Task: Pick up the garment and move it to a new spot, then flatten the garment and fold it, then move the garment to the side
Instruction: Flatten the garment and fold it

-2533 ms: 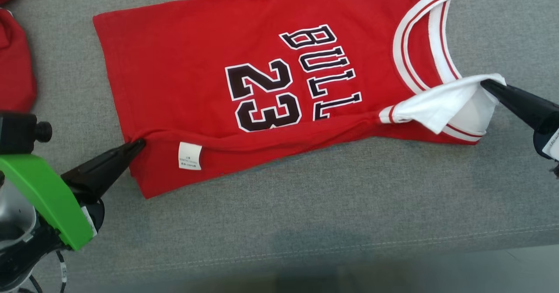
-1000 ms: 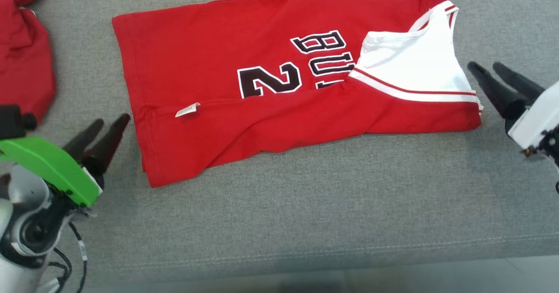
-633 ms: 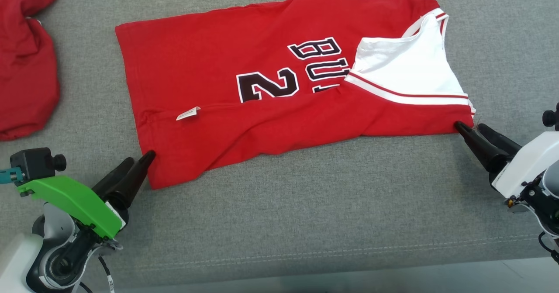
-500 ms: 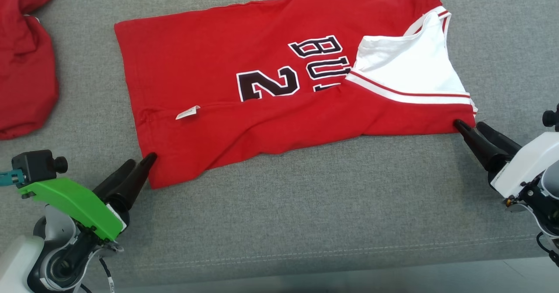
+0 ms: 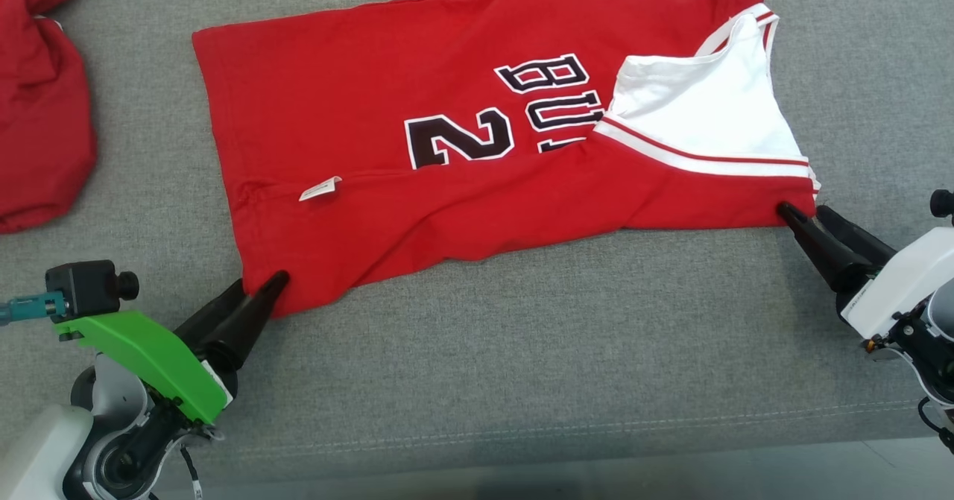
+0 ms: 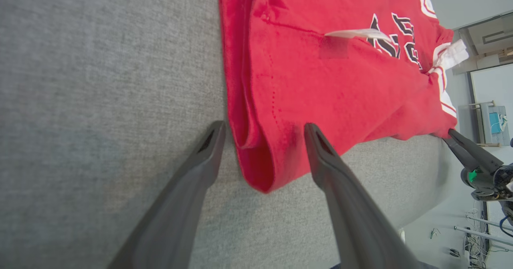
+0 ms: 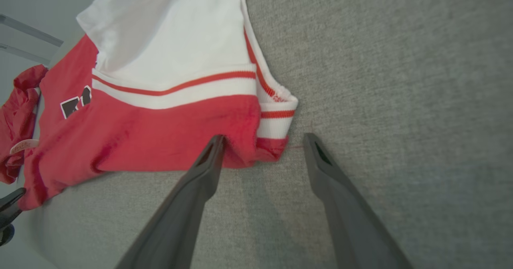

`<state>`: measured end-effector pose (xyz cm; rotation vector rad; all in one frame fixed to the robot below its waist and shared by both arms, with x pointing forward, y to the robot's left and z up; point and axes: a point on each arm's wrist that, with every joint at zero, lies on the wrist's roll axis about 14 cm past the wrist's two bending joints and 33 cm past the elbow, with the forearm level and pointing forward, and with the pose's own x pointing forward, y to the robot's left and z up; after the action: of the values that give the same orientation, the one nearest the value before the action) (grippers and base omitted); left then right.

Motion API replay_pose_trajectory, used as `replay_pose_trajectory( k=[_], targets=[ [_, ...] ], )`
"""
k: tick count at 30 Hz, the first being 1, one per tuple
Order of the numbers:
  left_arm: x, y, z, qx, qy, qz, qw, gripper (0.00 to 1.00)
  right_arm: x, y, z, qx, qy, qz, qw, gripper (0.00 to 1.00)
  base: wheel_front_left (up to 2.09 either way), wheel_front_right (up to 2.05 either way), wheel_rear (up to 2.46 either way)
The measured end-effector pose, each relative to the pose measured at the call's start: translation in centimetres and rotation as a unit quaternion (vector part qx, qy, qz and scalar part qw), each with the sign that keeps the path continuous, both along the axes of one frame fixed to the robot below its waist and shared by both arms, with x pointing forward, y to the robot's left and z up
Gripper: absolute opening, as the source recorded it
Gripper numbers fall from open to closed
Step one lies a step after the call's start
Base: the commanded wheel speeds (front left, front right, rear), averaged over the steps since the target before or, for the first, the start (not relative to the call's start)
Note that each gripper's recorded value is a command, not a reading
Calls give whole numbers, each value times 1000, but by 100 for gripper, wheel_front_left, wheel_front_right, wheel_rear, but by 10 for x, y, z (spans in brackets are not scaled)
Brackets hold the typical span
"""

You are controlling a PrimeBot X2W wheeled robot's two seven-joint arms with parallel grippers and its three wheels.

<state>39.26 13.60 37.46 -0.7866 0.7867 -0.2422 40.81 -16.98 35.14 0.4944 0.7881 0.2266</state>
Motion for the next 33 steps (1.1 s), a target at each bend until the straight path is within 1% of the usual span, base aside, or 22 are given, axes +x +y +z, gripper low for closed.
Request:
replay_pose_trajectory(
  k=[10, 11, 12, 13, 14, 15, 16, 17, 19, 27, 33],
  targets=[
    [-8, -4, -4, 14, 7, -25, 1000, 100, 2, 9, 2, 9, -7, 14, 1000, 100, 0, 0, 0],
    [-8, -4, -4, 14, 8, -27, 1000, 100, 2, 9, 2, 10, -6, 15, 1000, 85, 0, 0, 0],
    [-9, -4, -4, 14, 9, -28, 999, 100, 2, 11, 2, 11, -6, 18, 1000, 67, 0, 0, 0],
    [-9, -5, -5, 13, 10, -29, 999, 100, 2, 12, 3, 12, -5, 20, 1000, 44, 0, 0, 0],
    [-11, -6, -5, 12, 13, -33, 999, 90, 2, 13, 3, 13, -3, 22, 1000, 34, 0, 0, 0],
    [-12, -9, -5, 10, 14, -39, 999, 40, 2, 15, 3, 15, -3, 24, 1000, 22, 0, 0, 0],
    [-14, -11, -6, 8, 16, -45, 999, 0, 2, 16, 3, 18, -1, 26, 999, 9, 0, 0, 0],
    [-15, -13, -5, 6, 15, -49, 999, 0, 1, 17, 2, 20, 1, 28, 999, 0, 0, 0, 0],
    [-19, -17, -6, 2, 20, -60, 998, 0, -1, 18, 0, 21, 8, 32, 999, 0, 0, 0, 0],
    [-20, -14, -2, -2, 21, -60, 998, 0, -6, 13, 3, 33, 25, 21, 999, 0, 0, 0, 0],
    [-22, -18, 9, -27, 20, -71, 997, 0, -4, 1, 10, 39, 29, 4, 999, 0, 0, 0, 0]
  ],
)
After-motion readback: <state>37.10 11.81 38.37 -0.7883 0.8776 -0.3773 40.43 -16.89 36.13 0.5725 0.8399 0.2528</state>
